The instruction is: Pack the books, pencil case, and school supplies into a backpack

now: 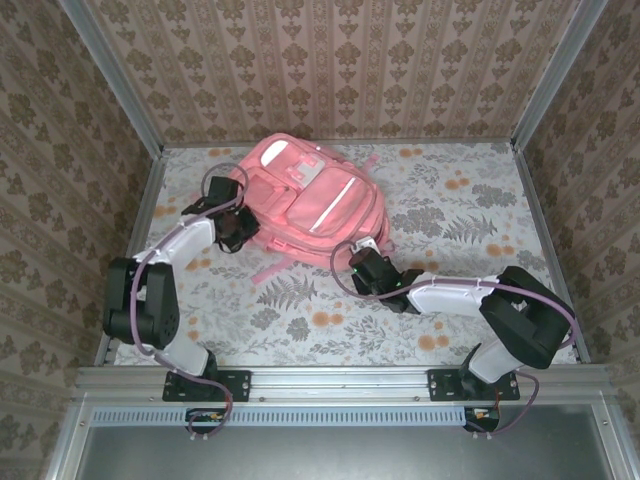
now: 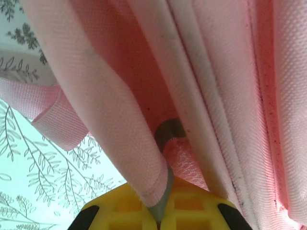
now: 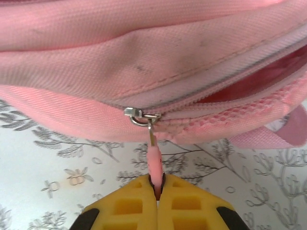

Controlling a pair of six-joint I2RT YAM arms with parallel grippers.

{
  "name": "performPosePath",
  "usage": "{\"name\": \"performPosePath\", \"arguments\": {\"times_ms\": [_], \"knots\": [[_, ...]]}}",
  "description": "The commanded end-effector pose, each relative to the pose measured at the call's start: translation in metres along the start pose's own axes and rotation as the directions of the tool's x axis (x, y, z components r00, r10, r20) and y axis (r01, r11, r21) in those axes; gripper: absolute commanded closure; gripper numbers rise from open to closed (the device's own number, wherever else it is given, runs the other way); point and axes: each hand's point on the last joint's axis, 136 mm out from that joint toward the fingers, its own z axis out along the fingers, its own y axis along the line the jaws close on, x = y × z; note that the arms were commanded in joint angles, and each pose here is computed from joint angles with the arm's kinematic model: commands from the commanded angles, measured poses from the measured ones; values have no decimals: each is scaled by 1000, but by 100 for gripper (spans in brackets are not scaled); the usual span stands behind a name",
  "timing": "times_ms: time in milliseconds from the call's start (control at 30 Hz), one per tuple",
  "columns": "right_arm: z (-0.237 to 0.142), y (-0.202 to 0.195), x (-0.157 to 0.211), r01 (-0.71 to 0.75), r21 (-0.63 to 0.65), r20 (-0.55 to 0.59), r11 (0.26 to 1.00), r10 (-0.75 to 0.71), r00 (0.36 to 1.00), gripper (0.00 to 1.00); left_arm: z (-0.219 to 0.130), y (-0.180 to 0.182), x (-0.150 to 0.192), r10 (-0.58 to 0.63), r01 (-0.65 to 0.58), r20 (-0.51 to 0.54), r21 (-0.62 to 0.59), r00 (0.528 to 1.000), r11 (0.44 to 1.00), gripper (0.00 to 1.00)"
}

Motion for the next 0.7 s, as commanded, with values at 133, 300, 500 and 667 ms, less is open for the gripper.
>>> {"name": "performPosePath", "arguments": {"times_ms": [133, 300, 500, 667], "knots": [[-6, 32, -18, 9, -117, -13, 993, -11, 1000, 100, -19, -21, 4, 59, -59, 28, 7, 998, 998, 48], [-6, 35, -18, 14, -121, -19, 993, -16, 1000, 100, -32, -39, 65, 36, -37, -37, -8, 999, 999, 45], [-6, 34, -16, 12, -121, -20, 993, -14, 1000, 100, -31, -90, 142, -13, 28, -119, 129, 993, 991, 44], [-8, 34, -12, 7, -128, -19, 992, -10, 1000, 100, -25, -117, 166, -99, 127, -149, 189, 984, 974, 38]]}}
